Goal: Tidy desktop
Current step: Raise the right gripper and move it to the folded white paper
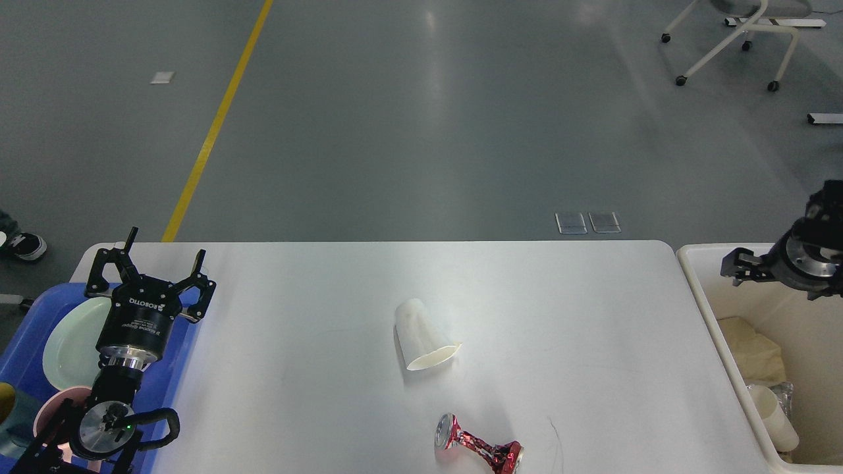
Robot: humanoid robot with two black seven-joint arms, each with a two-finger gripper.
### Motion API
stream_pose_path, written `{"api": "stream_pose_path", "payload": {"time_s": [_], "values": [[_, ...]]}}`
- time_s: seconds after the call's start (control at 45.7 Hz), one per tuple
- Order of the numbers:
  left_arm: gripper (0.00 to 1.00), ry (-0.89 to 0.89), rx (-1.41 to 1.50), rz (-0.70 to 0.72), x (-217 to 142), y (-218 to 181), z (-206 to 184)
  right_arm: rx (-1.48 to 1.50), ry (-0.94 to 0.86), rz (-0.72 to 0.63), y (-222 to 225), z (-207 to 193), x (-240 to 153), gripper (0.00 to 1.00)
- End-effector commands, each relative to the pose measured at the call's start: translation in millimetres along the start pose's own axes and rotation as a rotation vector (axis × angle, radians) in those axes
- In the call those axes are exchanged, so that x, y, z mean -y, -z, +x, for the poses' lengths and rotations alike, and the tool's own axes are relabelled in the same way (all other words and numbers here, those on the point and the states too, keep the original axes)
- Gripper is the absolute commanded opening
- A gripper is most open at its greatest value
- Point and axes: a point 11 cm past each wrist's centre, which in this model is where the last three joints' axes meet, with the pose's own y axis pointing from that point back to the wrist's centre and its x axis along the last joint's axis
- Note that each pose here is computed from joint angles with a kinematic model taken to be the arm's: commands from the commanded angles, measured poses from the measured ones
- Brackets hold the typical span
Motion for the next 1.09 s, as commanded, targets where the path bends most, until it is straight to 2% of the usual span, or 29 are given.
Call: {"api": "stream_pose_path", "payload": {"time_s": [0.0,0.131,0.284,0.416,0.591,1.072], "values": [[0.96,-0.001,0.000,0.000,0.0,0.1,0.1,-0.123,0.097,0.082,38.7,18.4,-69.8,1.00],[0.96,0.001,0.000,0.000,0.0,0.1,-0.1,-0.204,0.167,0.174,68.9,25.3,-143.1,1.00],[0.96,-0.001,0.000,0.000,0.0,0.1,0.1,-0.240,0.159,0.239,91.9,25.7,-220.5,1.00],[0.96,-0.001,0.000,0.001,-0.6,0.2,0.4,-0.265,0.159,0.317,105.3,2.8,-269.8,1.00],[0.96,-0.001,0.000,0.001,-0.6,0.2,0.4,-0.352,0.211,0.313,122.4,-34.6,-279.9,1.00],[0.96,-0.001,0.000,0.000,0.0,0.1,0.1,-0.337,0.188,0.297,118.4,-29.4,-278.8,1.00]]}}
